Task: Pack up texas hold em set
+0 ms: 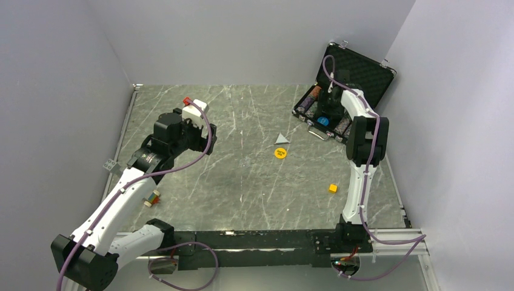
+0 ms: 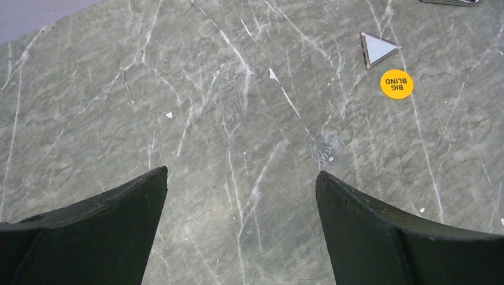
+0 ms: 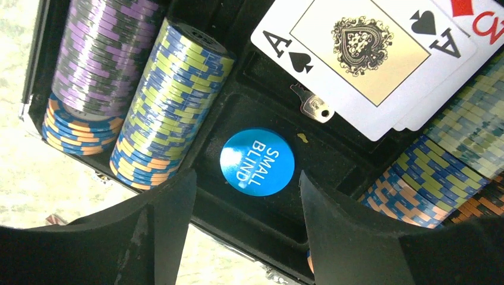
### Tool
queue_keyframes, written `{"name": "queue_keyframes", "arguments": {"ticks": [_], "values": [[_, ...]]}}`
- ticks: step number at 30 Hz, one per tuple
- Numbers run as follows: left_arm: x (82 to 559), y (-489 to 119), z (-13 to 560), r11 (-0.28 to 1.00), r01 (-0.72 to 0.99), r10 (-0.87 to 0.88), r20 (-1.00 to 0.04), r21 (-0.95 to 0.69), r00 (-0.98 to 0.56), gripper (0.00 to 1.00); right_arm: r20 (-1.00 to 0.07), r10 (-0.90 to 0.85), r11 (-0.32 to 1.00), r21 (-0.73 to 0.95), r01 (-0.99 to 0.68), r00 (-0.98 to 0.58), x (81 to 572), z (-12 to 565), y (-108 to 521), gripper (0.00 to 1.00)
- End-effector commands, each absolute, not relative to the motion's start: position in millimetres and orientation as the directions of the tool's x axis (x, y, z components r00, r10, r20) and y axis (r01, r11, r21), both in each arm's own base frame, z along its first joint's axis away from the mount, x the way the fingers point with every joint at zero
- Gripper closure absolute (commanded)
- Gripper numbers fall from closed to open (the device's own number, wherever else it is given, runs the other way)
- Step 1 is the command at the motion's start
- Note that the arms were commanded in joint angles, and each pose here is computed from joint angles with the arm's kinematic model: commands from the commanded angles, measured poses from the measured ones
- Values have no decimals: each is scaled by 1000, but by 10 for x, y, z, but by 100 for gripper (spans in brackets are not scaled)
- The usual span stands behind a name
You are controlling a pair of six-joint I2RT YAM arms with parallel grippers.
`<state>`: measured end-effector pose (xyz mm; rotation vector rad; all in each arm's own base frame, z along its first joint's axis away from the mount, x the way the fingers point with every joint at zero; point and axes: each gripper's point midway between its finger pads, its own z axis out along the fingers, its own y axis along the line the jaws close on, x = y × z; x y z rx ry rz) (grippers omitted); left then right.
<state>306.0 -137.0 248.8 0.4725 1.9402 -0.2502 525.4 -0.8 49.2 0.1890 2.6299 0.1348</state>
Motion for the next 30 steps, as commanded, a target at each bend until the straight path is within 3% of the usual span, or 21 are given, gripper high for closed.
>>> {"name": "queue_keyframes", "arguments": {"ticks": [1, 9, 15, 25, 30], "values": [[3085, -1350, 2538, 902, 429, 212, -919, 53, -333, 2, -545, 163, 985, 130, 109, -822, 5411, 824, -33, 31], [3080, -1371, 2533, 896, 441, 216, -920, 53, -328, 2, -641, 155, 980, 199, 33, -752, 5366, 1461, 225, 32], [3067, -1479, 2502, 873, 488, 181, -921, -10, -344, 2, -669, 73, 980, 187, -72, -740, 4907, 1693, 846, 32], [3099, -1473, 2450, 874, 486, 181, -914, -19, -362, 2, -542, -125, 961, 143, -237, -831, 3902, 1069, 1777, 31], [3097, -1485, 2445, 871, 491, 181, -914, -23, -364, 2, -453, -229, 958, 52, -282, -862, 3636, 675, 1896, 30]]}}
